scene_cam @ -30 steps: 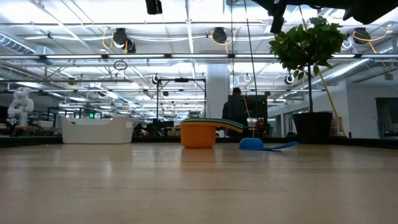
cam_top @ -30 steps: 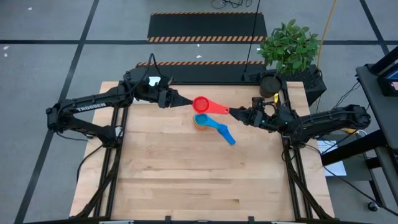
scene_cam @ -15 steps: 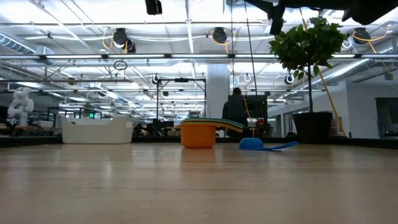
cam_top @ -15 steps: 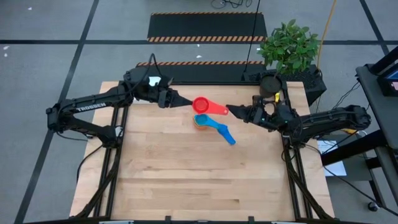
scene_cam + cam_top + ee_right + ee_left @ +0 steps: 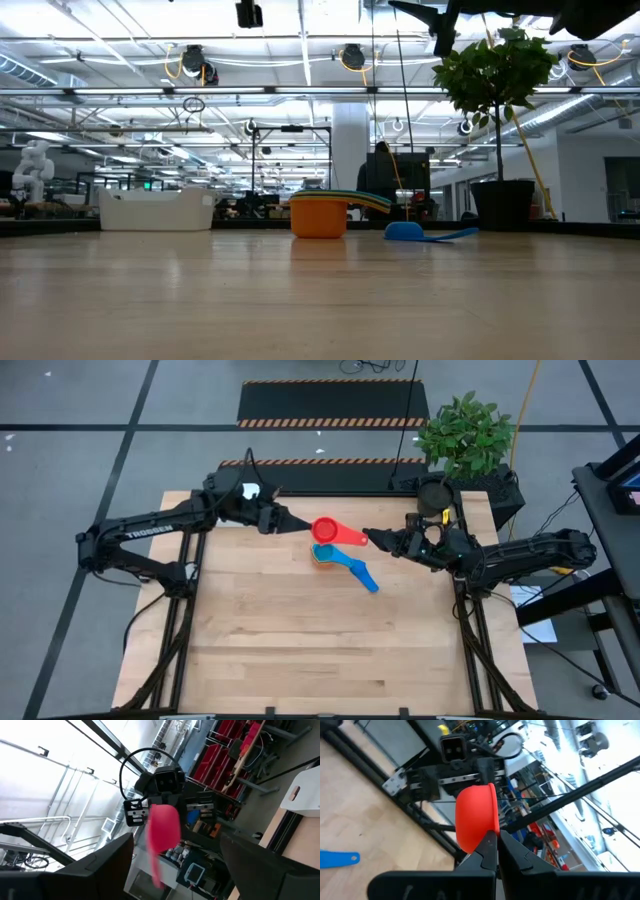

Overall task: Nest measuring cups in basket
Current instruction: Stack the red measuring cup into the light blue measuring cup

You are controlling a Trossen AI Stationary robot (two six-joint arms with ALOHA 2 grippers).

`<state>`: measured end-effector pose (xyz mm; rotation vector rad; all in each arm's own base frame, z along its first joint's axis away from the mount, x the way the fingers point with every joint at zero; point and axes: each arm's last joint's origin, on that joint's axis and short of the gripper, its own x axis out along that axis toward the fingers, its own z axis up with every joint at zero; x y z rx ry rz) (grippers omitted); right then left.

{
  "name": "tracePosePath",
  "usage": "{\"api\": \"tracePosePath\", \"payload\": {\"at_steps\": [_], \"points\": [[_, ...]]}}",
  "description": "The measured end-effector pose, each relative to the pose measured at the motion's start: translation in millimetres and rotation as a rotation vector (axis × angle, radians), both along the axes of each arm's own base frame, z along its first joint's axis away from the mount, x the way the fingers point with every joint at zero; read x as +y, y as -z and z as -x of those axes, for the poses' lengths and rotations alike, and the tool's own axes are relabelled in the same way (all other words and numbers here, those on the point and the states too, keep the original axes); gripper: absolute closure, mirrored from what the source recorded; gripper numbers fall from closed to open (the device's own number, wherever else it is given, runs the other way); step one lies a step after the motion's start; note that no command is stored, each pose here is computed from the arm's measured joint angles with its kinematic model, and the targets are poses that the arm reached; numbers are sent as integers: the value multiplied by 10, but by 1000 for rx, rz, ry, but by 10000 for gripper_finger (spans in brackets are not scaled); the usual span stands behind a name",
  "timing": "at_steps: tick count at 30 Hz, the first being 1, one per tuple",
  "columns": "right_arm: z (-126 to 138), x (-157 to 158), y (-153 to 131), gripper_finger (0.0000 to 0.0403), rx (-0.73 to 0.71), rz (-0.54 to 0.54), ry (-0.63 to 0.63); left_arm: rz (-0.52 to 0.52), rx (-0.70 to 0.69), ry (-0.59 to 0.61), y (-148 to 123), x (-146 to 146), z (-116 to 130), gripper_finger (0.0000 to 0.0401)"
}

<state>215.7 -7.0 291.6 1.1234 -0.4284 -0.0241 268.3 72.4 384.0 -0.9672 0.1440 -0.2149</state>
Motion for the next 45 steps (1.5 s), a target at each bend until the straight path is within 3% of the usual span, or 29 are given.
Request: {"api": "tracePosePath", "payload": {"at_steps": [8,17,24,35,41,45], "points": [[-4,15,-1,139,7,47,-38,79,62,-36,121,76,-100,400],[-4,17,0,211,15,75,-31,128,94,-38,206,125,-190,400],[-7,17,4,259,20,75,-32,124,70,-48,181,146,-184,400],[-13,17,23,297,40,74,-33,120,68,-56,181,169,-177,400],[-22,17,53,356,75,82,-32,87,62,-60,183,171,-177,393],[-19,17,45,396,75,112,-22,65,60,-120,189,175,-186,357]]}}
